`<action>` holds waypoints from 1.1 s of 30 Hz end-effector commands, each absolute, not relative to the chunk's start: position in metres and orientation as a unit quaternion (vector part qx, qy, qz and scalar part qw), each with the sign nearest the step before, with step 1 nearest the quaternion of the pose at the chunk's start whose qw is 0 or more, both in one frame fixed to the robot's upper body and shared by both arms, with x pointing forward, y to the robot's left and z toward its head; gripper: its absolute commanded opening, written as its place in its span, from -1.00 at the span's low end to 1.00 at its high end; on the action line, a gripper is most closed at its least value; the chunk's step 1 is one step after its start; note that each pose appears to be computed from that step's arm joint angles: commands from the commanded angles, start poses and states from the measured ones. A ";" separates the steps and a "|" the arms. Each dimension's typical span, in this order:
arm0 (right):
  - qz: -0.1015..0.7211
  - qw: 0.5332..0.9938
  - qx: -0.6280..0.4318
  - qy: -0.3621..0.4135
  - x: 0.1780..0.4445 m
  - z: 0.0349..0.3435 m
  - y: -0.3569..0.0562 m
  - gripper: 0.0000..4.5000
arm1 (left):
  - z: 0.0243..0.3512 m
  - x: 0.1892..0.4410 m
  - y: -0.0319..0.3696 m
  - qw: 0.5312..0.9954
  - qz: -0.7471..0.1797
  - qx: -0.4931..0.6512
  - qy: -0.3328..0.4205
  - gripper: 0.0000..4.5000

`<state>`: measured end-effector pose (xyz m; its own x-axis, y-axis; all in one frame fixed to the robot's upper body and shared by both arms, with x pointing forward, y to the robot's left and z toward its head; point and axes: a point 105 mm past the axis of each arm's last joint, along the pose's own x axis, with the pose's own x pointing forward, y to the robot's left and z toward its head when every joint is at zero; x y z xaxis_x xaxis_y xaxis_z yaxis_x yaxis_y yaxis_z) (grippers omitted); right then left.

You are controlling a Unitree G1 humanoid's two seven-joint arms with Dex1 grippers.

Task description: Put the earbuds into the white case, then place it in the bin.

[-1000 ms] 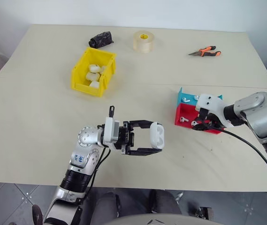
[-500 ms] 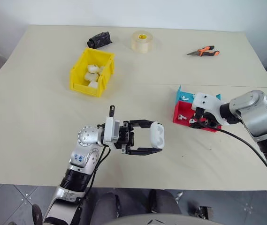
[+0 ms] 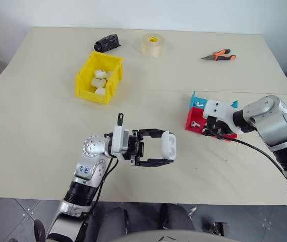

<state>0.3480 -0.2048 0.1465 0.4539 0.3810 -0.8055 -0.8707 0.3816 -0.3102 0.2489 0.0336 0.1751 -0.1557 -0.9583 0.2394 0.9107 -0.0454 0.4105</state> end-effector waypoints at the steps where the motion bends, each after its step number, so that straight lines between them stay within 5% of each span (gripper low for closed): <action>1: 0.402 0.765 -0.380 0.331 0.342 0.147 -0.214 -0.49 | 0.185 0.246 0.034 0.636 -0.722 0.062 -0.264 0.25; 6: 0.402 0.784 -0.364 0.303 0.332 0.172 -0.229 -0.49 | 0.187 0.251 0.038 0.636 -0.722 0.063 -0.265 0.25; 33: 0.391 0.774 -0.381 0.321 0.339 0.161 -0.214 -0.49 | 0.183 0.252 0.040 0.637 -0.724 0.073 -0.254 0.25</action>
<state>0.3365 -0.2105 0.1490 0.4555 0.3804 -0.8049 -0.8627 0.4116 -0.2937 0.2558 0.0395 0.1759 -0.1676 -0.9630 0.2109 0.9039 -0.0647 0.4229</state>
